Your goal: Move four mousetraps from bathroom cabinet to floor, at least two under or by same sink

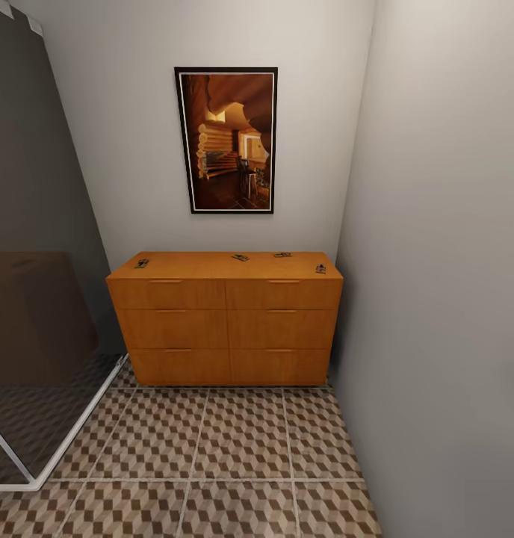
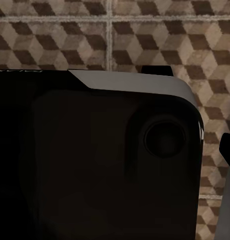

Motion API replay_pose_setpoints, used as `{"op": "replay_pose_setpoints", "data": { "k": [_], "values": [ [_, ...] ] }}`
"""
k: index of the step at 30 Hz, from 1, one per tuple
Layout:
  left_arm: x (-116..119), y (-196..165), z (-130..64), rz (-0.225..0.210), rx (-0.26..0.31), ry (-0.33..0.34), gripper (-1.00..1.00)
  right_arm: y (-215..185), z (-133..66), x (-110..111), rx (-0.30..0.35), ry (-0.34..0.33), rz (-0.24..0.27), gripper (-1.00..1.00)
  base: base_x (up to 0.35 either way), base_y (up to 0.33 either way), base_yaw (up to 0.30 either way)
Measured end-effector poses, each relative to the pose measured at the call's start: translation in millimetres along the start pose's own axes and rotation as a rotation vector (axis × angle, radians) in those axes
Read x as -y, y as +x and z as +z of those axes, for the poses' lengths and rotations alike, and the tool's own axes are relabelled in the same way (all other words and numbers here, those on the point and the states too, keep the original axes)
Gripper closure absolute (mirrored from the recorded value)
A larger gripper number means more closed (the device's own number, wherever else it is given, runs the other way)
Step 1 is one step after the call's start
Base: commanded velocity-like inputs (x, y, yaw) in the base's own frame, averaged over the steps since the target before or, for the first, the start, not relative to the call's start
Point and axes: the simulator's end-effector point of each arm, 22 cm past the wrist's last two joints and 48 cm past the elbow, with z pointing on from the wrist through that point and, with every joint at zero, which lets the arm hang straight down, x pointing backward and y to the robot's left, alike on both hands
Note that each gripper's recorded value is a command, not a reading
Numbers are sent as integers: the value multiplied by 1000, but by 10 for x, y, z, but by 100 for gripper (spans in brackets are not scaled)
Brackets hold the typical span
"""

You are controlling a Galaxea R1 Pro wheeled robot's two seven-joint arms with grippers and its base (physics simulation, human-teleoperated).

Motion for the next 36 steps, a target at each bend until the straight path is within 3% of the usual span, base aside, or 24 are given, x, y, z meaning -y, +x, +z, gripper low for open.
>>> {"op": "replay_pose_setpoints", "data": {
  "k": [36],
  "values": [
    [40, -59, -1, -3, 13, 6, -100, 0, -1, 0, 0, 0, 0, -100, 267, 0, 0]
  ]
}}
